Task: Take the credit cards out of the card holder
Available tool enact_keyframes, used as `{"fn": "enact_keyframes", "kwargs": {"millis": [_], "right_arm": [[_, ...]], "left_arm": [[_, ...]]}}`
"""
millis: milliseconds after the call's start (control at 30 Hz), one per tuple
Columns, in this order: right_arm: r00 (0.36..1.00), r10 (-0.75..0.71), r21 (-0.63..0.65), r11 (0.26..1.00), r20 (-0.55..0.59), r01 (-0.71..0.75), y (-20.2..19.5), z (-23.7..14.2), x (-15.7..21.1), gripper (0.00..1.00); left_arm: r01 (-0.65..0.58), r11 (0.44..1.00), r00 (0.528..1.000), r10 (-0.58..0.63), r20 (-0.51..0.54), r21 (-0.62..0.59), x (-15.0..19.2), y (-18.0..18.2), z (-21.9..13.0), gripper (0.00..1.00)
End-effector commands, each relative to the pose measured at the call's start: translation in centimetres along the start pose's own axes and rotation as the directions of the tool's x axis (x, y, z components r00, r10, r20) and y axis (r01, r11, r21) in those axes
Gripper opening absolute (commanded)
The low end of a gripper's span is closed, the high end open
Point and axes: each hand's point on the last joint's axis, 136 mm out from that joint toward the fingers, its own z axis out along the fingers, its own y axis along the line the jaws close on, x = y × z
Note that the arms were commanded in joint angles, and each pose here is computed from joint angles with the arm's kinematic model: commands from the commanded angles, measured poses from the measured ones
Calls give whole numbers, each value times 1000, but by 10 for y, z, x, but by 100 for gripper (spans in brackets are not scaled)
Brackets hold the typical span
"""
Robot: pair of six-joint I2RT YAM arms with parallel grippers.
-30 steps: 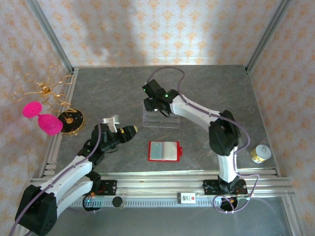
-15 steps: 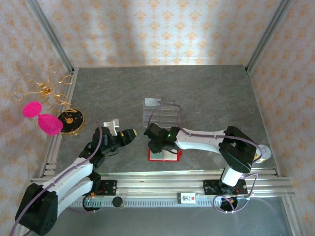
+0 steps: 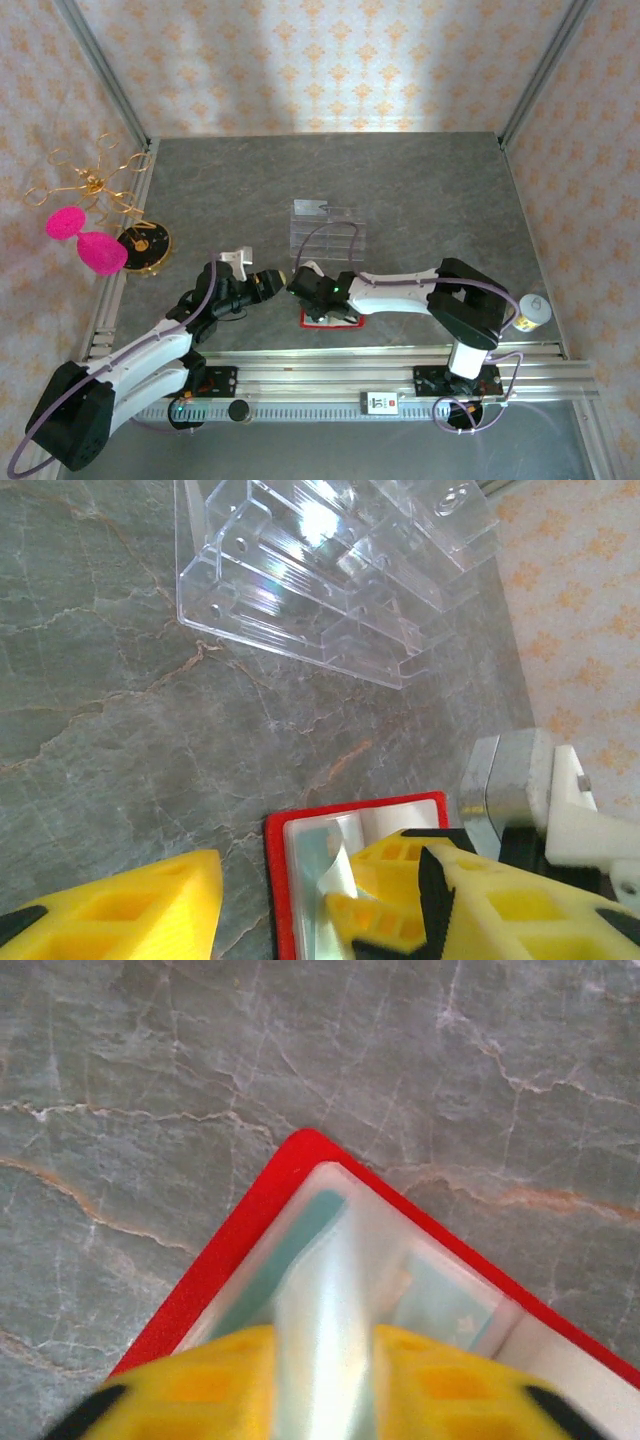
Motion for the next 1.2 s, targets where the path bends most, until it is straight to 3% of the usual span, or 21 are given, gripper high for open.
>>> {"fn": "enact_keyframes", "kwargs": {"millis": [0,67,300,400,567,767,867,933,1167], "right_arm": [[1000,11,18,1000,1,-11,-3,8,6,6],[998,43,-4,999,52,-43,1,3,-6,0],[968,155,-140,982,196,-129,12,-18,-33,0],[962,161,-162,979,220,-126,12,-22,-34,0],[955,185,-185,972,232,-144,11,-25,-32,0],[939,225,-217,961,258,-171,11,-31,-34,2],[916,265,-205,956,302,-209,1,-42,-38,28],[893,289,-183,954,346,-238,-12,-54,-41,38],[813,402,-119,913,421,-390,-61,-80,-30,40]], "left_arm": [[-9,1000,1000,9,17,12,-2,-5,2,52],[-13,1000,1000,13,1,20,3,-8,4,49],[-10,998,997,15,-80,56,26,-17,19,26],[-11,998,994,17,-107,60,32,-19,25,14],[-28,998,990,36,-136,59,39,-22,36,3],[-46,999,977,49,-207,21,52,-15,52,1],[-58,998,965,58,-255,10,60,-15,59,4],[-65,998,955,60,-290,-10,66,-11,62,6],[-68,994,932,95,-349,90,79,-45,65,17]]}}
